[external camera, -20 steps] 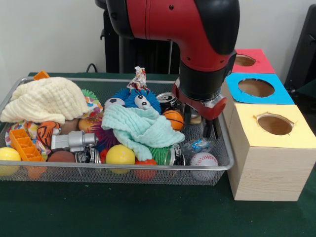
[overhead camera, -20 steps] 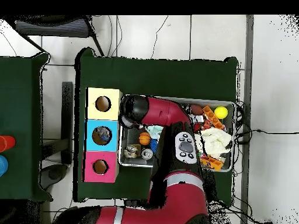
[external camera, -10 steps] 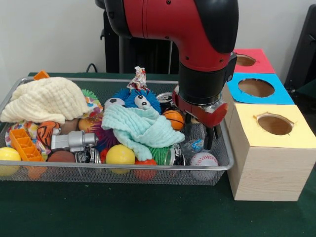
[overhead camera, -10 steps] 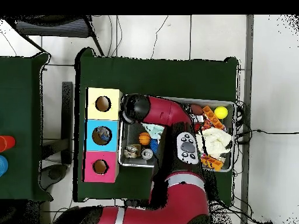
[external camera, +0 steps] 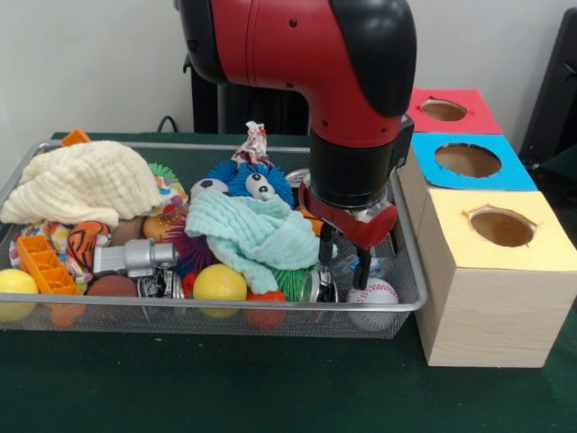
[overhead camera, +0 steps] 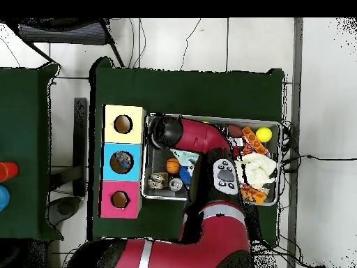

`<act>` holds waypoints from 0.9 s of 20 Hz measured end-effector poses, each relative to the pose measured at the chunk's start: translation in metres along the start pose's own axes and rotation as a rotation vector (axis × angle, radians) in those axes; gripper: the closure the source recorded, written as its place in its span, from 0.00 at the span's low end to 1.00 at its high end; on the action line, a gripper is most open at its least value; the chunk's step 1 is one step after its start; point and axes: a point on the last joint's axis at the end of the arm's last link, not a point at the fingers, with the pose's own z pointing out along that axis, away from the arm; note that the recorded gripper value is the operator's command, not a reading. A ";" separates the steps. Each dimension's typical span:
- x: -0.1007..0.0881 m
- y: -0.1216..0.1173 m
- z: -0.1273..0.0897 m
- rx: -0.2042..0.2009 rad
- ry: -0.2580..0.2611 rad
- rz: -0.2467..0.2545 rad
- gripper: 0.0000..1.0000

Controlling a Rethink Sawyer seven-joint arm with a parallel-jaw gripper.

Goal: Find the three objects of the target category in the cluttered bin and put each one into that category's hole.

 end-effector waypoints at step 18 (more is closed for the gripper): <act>0.011 -0.012 0.007 0.068 0.083 0.009 0.00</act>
